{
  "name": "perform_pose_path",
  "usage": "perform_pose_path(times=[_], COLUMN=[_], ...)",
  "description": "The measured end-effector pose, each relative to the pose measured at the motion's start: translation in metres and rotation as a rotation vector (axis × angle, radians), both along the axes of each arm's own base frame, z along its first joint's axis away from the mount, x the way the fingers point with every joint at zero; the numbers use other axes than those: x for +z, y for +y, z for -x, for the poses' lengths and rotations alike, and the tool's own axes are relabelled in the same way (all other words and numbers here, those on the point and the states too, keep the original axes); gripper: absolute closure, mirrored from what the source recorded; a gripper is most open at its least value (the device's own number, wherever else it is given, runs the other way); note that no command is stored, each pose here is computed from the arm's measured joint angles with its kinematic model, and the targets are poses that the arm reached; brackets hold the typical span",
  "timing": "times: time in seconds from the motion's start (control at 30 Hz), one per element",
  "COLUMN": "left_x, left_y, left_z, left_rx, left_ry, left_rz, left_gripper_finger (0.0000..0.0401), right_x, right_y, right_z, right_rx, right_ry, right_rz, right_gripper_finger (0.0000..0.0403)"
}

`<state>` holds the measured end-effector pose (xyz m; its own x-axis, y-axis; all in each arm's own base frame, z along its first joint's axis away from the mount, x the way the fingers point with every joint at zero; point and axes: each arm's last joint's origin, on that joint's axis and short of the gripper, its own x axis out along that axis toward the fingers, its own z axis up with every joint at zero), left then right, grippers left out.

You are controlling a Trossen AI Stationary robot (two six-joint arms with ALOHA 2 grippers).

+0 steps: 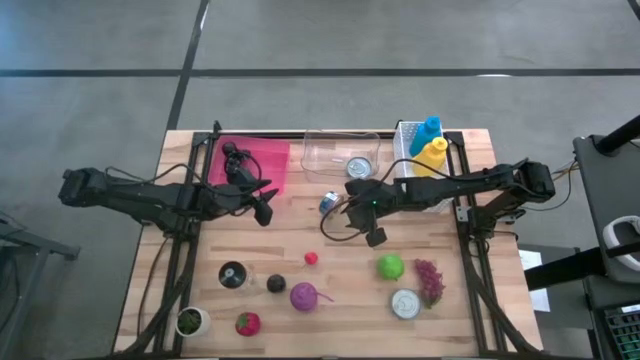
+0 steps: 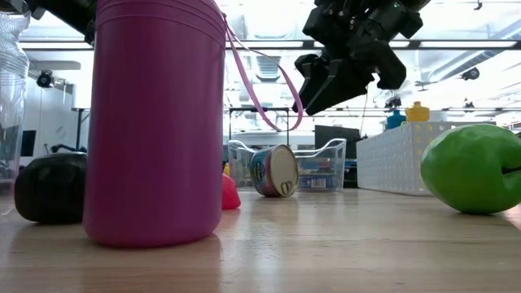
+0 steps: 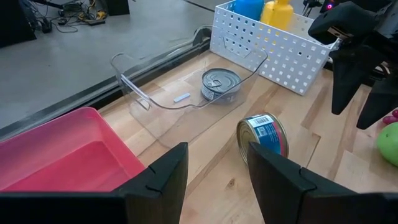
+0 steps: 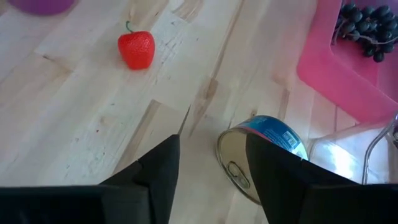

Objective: Pick & Place Food Item
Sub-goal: Put the blue red tuna can into the transparent bin

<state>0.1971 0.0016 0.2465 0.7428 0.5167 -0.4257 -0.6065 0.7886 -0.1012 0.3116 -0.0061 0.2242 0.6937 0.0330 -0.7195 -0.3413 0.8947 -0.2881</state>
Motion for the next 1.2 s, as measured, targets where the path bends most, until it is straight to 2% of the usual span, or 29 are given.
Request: perform_pose_path(times=[0.37, 0.87, 1.2], left_x=[-0.0001, -0.0001, -0.0001], left_y=[0.0, 0.0001, 0.0001], left_z=[0.0, 0.0001, 0.0], left_rx=[0.0, 0.001, 0.001], left_ry=[0.001, 0.001, 0.001], left_rz=[0.0, 0.0, 0.0], left_gripper_finger=[0.023, 0.0229, 0.0229], right_x=[0.0, 0.0, 0.0], right_y=[0.0, 0.0, 0.0], right_z=[0.0, 0.0, 0.0], right_rx=[0.0, 0.0, 0.001], right_ry=[0.0, 0.0, 0.0], right_rz=[0.0, 0.0, 0.0], right_gripper_finger=[0.0236, 0.0222, 0.0234])
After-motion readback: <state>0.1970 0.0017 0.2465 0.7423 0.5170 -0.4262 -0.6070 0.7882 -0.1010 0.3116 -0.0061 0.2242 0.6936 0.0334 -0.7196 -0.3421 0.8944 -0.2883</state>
